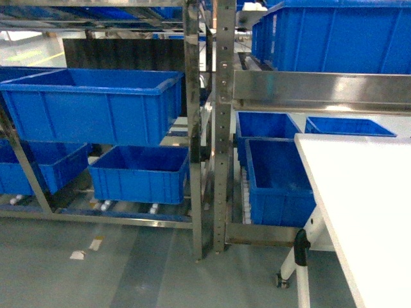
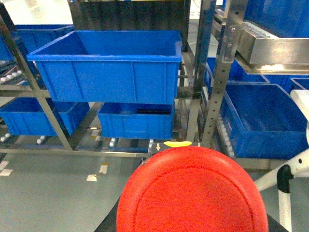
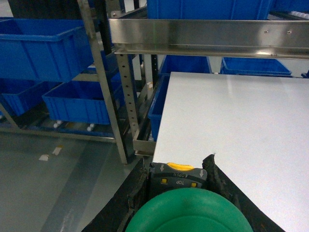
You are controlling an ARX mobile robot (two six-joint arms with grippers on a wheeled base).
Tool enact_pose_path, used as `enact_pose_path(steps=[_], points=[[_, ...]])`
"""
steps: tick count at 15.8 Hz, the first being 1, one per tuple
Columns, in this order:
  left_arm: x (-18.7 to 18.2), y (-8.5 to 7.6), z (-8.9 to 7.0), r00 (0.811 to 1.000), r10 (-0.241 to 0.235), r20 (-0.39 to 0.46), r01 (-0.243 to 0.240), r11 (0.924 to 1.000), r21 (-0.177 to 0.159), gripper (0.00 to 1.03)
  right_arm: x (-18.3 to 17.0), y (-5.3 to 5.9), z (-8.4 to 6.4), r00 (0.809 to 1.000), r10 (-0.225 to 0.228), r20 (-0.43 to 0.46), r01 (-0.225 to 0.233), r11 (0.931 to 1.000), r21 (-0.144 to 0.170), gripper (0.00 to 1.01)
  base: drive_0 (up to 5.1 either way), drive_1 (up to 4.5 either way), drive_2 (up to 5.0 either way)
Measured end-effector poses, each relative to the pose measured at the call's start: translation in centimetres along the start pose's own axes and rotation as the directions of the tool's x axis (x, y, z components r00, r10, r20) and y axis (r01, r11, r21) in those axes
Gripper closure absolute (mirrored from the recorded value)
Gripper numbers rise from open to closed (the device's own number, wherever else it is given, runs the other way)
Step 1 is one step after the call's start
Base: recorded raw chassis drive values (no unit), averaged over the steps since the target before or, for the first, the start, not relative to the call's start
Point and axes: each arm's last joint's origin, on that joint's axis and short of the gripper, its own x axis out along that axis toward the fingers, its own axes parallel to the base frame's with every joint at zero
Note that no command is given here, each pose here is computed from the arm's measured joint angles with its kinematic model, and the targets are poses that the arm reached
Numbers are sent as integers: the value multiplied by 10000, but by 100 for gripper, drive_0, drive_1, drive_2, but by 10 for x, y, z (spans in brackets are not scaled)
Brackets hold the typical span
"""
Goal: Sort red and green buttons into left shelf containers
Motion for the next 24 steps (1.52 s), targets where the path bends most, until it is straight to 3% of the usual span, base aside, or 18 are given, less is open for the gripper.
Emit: enact_pose_path(steps=[19, 24], points=[[0, 0, 0, 10000, -11, -4, 11, 10000, 1, 79, 0, 0, 0, 10000, 0, -4, 0, 10000, 1, 71, -464, 385, 90], [0, 1, 0, 10000, 90, 17, -90, 10000, -13, 79, 0, 0, 0, 10000, 11, 21, -11, 10000, -8, 71, -71, 406, -349]])
